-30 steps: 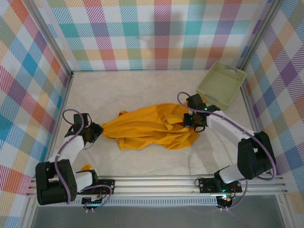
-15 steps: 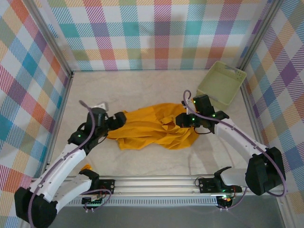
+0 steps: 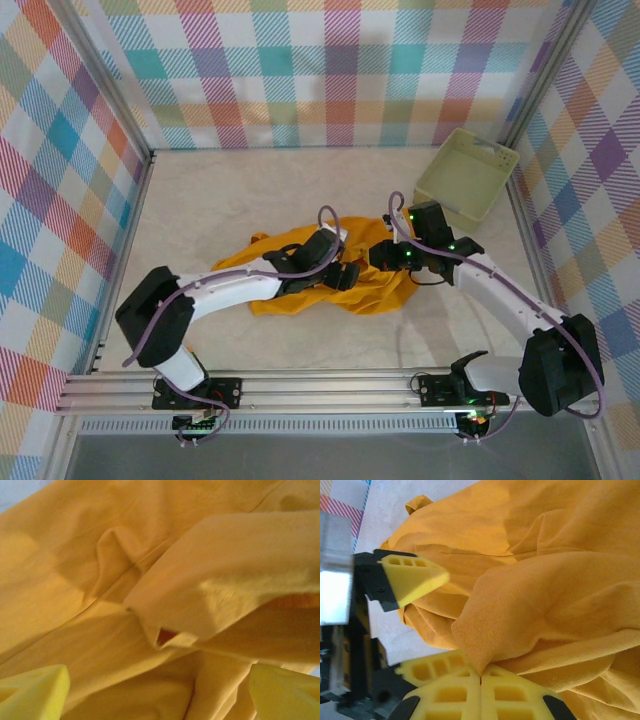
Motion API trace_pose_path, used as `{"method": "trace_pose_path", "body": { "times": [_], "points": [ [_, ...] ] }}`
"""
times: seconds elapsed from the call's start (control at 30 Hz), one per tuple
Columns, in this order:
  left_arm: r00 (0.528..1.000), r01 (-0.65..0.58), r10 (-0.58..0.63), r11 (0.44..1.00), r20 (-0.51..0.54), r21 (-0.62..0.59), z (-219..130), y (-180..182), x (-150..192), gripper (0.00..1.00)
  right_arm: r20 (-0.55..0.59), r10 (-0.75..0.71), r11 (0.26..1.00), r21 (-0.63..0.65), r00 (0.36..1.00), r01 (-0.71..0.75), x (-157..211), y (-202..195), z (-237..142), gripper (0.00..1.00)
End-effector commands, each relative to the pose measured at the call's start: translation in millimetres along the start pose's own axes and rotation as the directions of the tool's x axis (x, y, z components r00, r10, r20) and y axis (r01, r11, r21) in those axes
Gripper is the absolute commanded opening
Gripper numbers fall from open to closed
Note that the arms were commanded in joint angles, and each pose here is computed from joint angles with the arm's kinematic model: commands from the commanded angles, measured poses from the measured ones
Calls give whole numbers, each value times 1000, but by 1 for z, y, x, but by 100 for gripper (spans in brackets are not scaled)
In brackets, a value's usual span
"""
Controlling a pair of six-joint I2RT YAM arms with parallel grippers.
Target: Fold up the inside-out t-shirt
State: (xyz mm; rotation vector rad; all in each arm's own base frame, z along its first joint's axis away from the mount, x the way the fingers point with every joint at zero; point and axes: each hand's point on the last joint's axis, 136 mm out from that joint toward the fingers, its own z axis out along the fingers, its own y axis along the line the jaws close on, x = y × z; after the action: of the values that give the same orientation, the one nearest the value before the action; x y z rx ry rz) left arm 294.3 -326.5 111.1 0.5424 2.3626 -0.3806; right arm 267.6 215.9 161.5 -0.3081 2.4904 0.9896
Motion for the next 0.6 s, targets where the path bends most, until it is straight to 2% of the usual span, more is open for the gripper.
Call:
{"method": "trace_pose_path", "body": {
  "times": [0.0, 0.17, 0.3, 0.43, 0.57],
  "points": [
    [998, -9, 15, 996, 62, -91, 7, 8, -19, 89, 22, -18, 999, -37, 1000, 19, -1, 9, -5, 0],
    [994, 40, -22, 985, 106, -169, 13, 20, -26, 77, 14, -18, 999, -29, 1000, 19, 3, 6, -4, 0],
    [988, 69, -38, 975, 150, -211, 9, 28, -34, 63, 12, -11, 1000, 6, 1000, 11, 5, -2, -2, 0],
    [979, 93, -48, 970, 199, -223, 0, 32, -41, 52, 3, 4, 999, 35, 1000, -4, 6, -9, 1, 0],
    [979, 81, -38, 974, 201, -211, 0, 29, -43, 38, 6, 12, 999, 35, 1000, -12, 5, -9, 2, 0]
  ]
}}
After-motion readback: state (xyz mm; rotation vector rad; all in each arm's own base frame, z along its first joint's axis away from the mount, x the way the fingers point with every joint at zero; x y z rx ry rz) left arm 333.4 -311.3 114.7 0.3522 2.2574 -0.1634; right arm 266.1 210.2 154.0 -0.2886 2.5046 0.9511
